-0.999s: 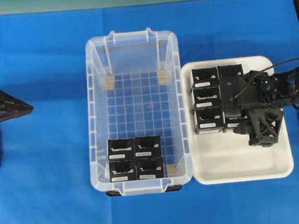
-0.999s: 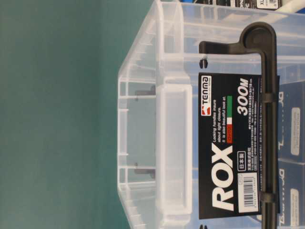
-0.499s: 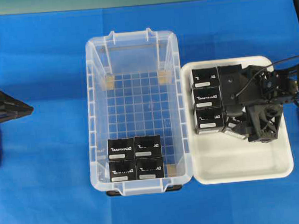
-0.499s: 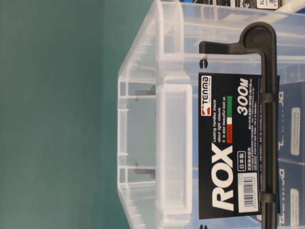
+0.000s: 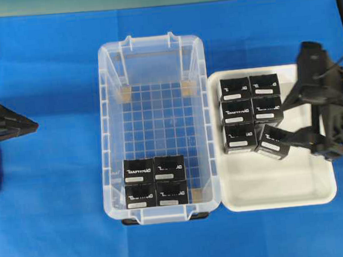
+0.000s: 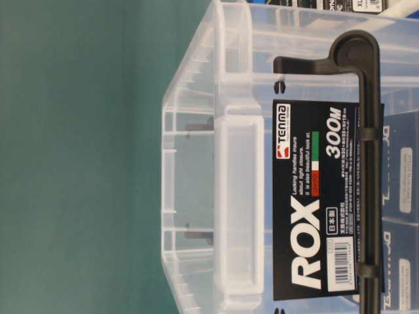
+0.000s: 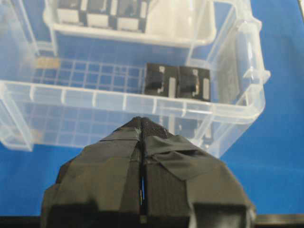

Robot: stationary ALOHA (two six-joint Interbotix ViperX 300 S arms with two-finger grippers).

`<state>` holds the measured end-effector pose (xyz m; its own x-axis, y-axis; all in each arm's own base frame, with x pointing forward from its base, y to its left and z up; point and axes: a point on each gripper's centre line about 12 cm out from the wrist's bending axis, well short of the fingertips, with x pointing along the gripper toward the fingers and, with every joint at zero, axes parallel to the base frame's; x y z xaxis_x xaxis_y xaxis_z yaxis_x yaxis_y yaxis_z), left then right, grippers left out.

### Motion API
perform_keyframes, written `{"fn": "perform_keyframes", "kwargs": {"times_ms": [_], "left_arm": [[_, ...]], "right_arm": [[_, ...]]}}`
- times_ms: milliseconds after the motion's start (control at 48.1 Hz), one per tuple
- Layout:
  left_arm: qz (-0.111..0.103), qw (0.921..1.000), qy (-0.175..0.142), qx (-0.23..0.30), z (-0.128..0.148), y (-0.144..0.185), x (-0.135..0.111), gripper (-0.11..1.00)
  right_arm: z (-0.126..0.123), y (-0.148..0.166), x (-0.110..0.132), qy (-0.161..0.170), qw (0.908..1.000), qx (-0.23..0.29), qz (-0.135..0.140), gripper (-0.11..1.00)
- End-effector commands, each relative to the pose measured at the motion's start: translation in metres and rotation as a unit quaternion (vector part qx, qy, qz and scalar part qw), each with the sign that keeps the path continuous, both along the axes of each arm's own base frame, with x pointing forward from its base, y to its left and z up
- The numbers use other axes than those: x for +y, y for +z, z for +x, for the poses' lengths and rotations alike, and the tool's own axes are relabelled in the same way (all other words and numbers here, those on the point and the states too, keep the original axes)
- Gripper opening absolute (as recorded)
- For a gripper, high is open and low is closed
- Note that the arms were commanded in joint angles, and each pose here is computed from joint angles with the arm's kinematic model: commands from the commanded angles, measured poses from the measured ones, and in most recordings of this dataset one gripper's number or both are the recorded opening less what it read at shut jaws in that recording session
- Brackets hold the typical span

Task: Pick the box from inside the plastic case
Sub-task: 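Open the right gripper and withdraw it to the right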

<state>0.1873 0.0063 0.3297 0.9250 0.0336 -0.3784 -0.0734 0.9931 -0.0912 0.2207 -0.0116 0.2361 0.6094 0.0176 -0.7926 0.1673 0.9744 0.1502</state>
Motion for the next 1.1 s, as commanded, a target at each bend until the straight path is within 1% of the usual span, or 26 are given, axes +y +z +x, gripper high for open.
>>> {"fn": "perform_keyframes", "kwargs": {"times_ms": [0, 125, 270, 354, 541, 770, 936, 1082], "left_arm": [[0.002, 1.0, -0.001, -0.006, 0.002, 0.004, 0.0, -0.05], [0.002, 1.0, -0.001, -0.008, 0.002, 0.005, 0.0, -0.05], [0.002, 1.0, -0.001, -0.006, 0.002, 0.004, 0.0, -0.05], [0.003, 1.0, -0.001, -0.005, 0.002, 0.004, 0.0, -0.05], [0.002, 1.0, -0.001, -0.006, 0.002, 0.004, 0.0, -0.05], [0.004, 0.9998, -0.002, -0.017, 0.0, 0.007, 0.0, -0.05], [0.007, 0.9996, -0.003, -0.028, -0.002, 0.01, 0.0, -0.05], [0.006, 0.9992, -0.004, -0.04, -0.001, 0.011, -0.001, -0.04]], "right_arm": [[-0.006, 0.022, 0.004, 0.0, 0.9987, -0.052, 0.001, 0.92], [-0.013, 0.043, 0.006, 0.001, 0.9931, -0.117, -0.003, 0.92], [-0.02, 0.064, 0.005, -0.001, 0.9825, -0.186, -0.012, 0.92], [-0.022, 0.072, 0.004, 0.0, 0.9769, -0.213, -0.02, 0.92], [-0.026, 0.082, 0.004, 0.0, 0.9697, -0.243, -0.025, 0.92], [-0.032, 0.097, 0.005, -0.002, 0.9548, -0.296, -0.028, 0.92], [-0.039, 0.104, 0.012, 0.016, 0.9458, -0.323, -0.025, 0.92], [-0.048, 0.106, 0.016, 0.022, 0.937, -0.348, -0.019, 0.92]]}}
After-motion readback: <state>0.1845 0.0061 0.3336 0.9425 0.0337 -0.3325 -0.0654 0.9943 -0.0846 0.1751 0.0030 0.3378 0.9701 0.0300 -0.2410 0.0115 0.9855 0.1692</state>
